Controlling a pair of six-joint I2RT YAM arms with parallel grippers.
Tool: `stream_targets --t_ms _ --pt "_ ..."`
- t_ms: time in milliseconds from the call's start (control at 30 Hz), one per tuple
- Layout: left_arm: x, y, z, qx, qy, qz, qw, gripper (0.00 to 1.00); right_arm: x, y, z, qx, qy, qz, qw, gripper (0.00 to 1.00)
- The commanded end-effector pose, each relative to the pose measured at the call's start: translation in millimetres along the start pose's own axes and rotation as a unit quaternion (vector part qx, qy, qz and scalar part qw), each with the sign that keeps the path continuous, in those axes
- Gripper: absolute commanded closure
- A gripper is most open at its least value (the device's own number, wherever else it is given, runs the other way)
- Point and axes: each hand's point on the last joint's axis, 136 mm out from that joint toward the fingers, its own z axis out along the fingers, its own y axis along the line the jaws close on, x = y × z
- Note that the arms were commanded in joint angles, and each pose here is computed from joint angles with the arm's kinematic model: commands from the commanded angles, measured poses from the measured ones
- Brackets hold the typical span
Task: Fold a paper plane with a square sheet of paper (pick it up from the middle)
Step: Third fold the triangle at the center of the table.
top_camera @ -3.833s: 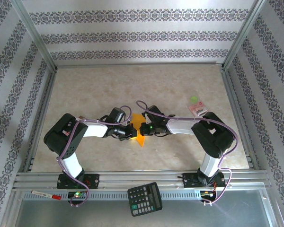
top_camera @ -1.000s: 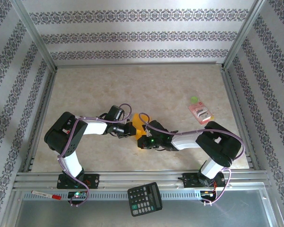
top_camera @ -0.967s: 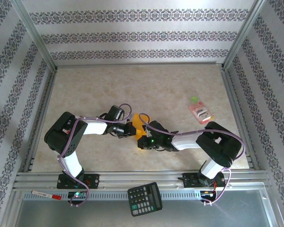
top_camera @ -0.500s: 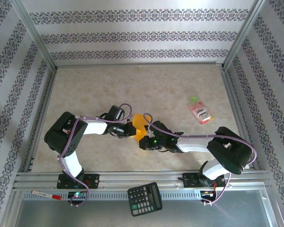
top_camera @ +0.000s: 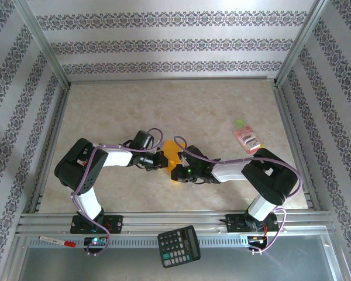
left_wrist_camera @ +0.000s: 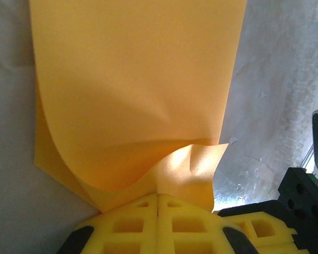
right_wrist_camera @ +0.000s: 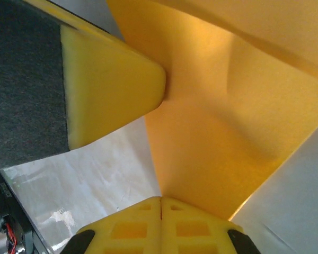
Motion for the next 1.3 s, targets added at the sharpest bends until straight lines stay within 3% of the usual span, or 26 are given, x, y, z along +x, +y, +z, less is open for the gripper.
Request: stream_targets --t_ms 0,333,633,1267 --pt "20.6 50.7 -2.9 -0.101 0.013 -0.044 0.994 1.0 14.4 -28.0 4.3 0.03 0.025 0.011 0.999 1.0" --pt "-5.6 -14.9 -33.5 -0.012 -0.046 -0.016 0.999 0.82 29.6 -36.8 1.9 0.029 0.064 -0.007 0.997 1.0" --pt "13.0 -21.5 -20.8 -0.003 -0.011 -0.019 1.0 1.0 26.2 -40.0 2.1 0.032 0.062 -0.003 0.998 1.0" --pt "-5.9 18.8 -2.2 -0.056 0.003 -0.039 0.998 1.0 45.6 -67.4 -2.2 0.089 0.095 0.026 0.991 1.0"
